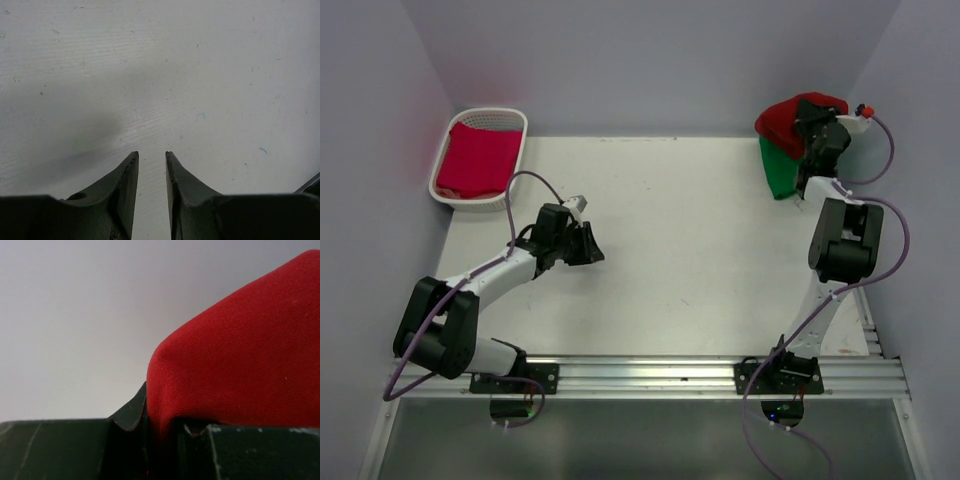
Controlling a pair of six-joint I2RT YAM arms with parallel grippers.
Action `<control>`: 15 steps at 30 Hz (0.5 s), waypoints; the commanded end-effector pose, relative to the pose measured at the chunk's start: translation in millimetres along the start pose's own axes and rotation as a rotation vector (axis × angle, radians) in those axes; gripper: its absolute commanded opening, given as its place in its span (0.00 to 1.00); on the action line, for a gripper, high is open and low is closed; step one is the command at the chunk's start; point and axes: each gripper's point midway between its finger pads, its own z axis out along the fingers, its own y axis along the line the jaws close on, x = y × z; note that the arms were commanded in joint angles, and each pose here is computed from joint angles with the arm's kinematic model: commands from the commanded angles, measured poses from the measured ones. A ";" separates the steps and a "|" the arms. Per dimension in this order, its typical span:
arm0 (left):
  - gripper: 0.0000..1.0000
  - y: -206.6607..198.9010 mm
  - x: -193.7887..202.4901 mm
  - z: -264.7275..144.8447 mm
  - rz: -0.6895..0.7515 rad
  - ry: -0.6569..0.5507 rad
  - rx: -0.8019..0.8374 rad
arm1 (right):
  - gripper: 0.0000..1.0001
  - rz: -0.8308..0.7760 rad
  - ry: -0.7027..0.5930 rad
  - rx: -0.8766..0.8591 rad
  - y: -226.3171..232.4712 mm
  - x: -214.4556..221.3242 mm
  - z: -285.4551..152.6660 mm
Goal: Fold and stack the t-shirts
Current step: Neatly place the folded tshirt to the corner
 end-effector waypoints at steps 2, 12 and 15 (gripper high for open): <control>0.31 -7.6 -9.5 0.1 0.041 -0.033 0.028 | 0.00 -0.014 -0.188 -0.054 25.3 -46.5 16.0; 0.31 -4.3 -13.7 5.3 0.043 -0.010 0.000 | 0.00 -0.038 -0.285 -0.077 1.1 -53.0 11.6; 0.29 -9.3 -15.4 8.2 0.035 -0.010 0.024 | 0.00 -0.018 -0.221 -0.014 -33.8 -25.6 5.8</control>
